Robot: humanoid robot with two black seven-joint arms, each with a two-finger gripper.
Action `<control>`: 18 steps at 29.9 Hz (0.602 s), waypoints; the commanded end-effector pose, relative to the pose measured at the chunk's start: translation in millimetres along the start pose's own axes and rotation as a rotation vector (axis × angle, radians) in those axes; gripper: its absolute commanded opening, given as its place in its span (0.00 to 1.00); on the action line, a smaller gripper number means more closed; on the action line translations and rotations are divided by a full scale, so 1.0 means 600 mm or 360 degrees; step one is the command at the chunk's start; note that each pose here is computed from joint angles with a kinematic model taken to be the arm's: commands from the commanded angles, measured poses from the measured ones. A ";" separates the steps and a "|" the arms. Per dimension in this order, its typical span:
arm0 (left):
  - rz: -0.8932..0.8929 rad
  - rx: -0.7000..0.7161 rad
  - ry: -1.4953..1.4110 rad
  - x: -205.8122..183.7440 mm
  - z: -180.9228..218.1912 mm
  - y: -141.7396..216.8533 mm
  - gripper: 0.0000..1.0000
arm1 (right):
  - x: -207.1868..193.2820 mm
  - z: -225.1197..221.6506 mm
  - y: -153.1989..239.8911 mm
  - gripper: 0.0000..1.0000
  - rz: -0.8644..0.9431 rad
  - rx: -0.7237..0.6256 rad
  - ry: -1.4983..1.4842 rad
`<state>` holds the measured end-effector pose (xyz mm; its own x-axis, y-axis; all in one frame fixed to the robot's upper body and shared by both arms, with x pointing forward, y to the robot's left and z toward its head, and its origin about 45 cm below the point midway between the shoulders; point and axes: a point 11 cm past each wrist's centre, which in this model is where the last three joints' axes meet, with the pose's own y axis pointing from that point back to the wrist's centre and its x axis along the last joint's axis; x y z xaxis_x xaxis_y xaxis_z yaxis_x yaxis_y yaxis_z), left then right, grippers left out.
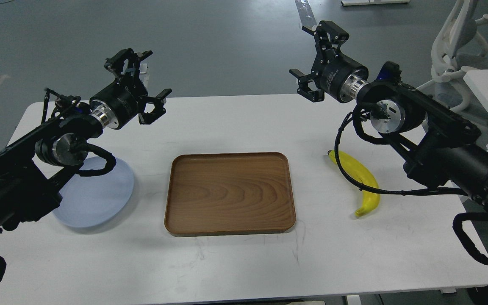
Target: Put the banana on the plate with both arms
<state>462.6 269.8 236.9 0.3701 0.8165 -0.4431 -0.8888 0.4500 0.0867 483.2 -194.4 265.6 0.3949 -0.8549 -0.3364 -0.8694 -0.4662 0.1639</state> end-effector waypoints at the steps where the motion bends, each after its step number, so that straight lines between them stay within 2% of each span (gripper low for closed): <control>1: -0.0010 0.0008 -0.0005 0.003 -0.001 0.004 0.98 | 0.000 0.001 0.000 1.00 0.0001 0.0001 -0.0006; 18: 0.0009 0.0004 0.0013 0.001 -0.005 -0.002 0.98 | -0.002 0.000 0.000 1.00 -0.0003 0.0006 -0.0007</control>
<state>462.1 268.1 234.2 0.3668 0.8139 -0.4505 -0.8890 0.4494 0.0881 482.9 -193.6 265.7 0.3949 -0.8531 -0.3409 -0.8699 -0.4665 0.1598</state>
